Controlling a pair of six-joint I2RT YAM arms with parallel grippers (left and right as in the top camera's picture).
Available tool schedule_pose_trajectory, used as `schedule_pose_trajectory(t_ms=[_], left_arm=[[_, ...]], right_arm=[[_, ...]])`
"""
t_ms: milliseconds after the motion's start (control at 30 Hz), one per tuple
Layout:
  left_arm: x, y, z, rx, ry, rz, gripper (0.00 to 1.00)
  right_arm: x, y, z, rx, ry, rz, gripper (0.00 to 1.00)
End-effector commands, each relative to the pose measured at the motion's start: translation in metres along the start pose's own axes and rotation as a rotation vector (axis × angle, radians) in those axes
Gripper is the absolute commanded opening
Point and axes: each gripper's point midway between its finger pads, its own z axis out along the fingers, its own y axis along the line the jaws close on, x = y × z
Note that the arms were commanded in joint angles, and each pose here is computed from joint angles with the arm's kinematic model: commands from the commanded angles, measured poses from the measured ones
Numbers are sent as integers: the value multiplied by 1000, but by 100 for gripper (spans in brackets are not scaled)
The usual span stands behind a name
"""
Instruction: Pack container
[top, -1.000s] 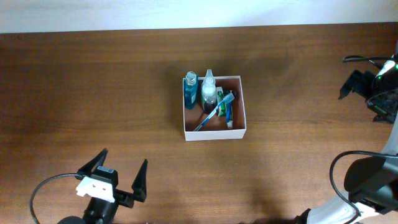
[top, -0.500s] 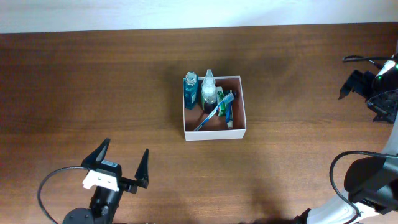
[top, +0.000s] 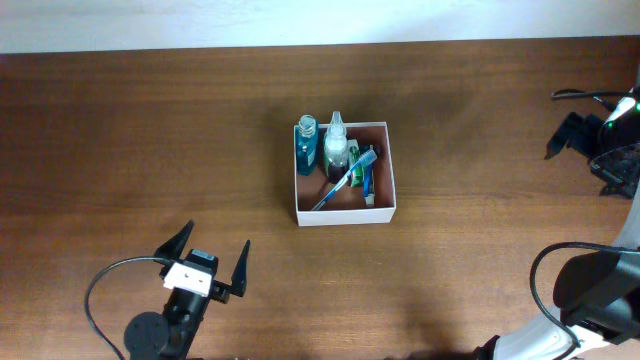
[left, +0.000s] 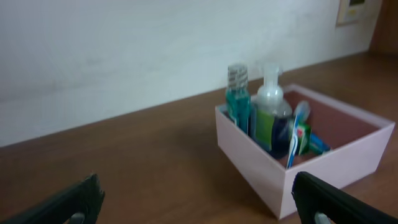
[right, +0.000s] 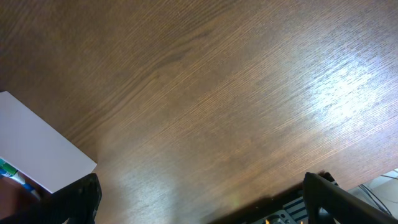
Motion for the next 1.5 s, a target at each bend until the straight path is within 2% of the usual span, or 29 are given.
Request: schedule_pose_trajectory(t_ms=[0,1000,1267,1467], left_arm=[[19,0,3,-1,24,38,99],[22,28,1,-123,11,44,99],[-5,45,-3,-224,-89,85,99],[1,45,-2,-223,-66,76,99]], right_arm=[[0,-1,-5,1,-18,-7,99],[0,-1,-5,1,-18,-7,99],[0,-1,-5,1,-18,-7,99],[0,-1,-5,1,-18,-7,99]])
